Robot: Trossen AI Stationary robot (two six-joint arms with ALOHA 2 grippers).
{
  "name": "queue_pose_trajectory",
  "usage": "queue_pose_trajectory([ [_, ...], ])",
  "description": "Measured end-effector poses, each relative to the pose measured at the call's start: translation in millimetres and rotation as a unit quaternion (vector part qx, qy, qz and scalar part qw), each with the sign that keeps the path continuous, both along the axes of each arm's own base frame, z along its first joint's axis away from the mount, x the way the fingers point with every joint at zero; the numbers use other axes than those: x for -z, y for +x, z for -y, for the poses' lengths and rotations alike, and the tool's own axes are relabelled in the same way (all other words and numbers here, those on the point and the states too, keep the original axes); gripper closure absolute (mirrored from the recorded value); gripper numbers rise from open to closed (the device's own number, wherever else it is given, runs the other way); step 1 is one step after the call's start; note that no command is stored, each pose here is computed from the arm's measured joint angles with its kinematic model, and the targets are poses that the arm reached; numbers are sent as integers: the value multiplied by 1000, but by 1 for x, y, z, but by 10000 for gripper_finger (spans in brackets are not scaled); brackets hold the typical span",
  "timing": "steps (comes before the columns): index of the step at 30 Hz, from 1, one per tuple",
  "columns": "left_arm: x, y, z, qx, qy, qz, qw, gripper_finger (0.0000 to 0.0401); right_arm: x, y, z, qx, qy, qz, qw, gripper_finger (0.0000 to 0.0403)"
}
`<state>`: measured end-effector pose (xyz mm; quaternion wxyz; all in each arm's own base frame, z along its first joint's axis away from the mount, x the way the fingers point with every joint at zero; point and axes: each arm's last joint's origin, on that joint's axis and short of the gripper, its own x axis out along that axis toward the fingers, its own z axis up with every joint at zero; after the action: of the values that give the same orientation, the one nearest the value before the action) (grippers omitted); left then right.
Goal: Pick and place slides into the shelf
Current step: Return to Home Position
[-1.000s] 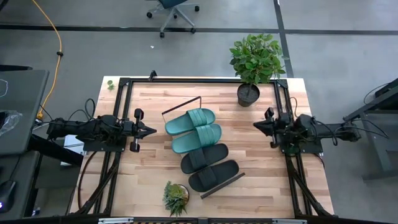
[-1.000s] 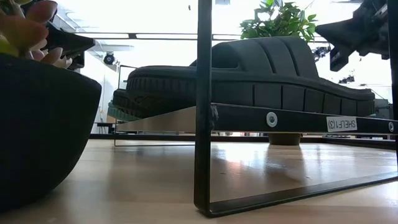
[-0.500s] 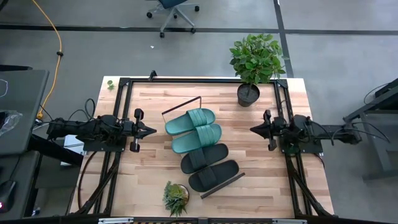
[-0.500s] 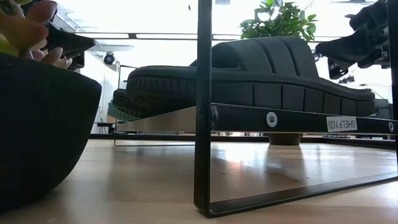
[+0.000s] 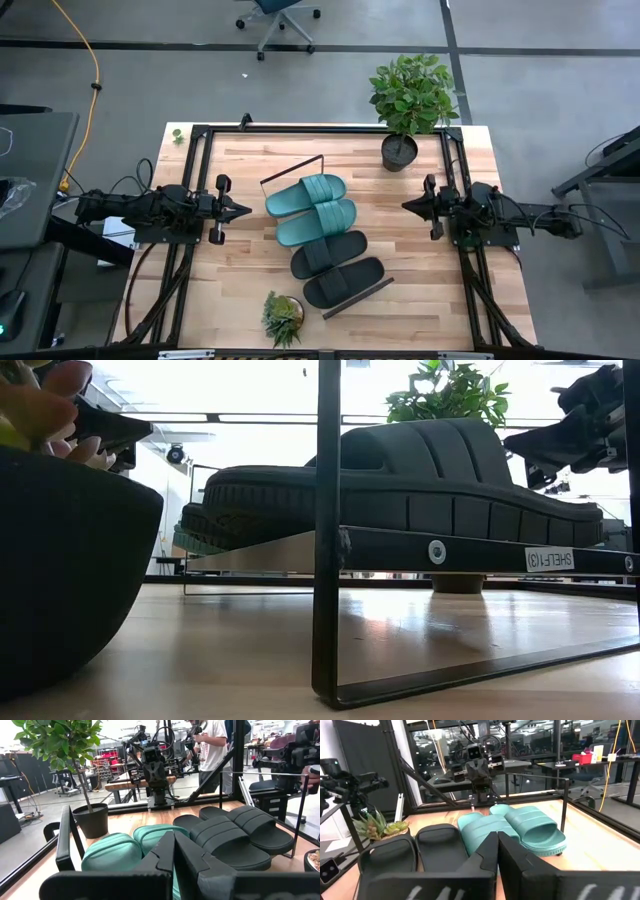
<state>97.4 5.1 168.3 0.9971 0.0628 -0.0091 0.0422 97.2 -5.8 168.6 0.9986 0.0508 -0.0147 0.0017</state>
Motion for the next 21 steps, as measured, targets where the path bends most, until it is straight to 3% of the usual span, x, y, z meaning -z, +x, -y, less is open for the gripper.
queue_pose_trajectory([
  [5, 0, 0, 0, 0, 0, 0, 1000, 400, 1, 1, 0, 6, -12, -6, 1000, 403],
  [14, 0, 0, 0, 0, 0, 0, 1000, 400, 2, 1, 1, 16, 61, -12, 998, 403],
  [21, 0, 0, 0, 0, 0, 0, 1000, 400, 2, 1, 1, 16, 63, -12, 998, 403],
])
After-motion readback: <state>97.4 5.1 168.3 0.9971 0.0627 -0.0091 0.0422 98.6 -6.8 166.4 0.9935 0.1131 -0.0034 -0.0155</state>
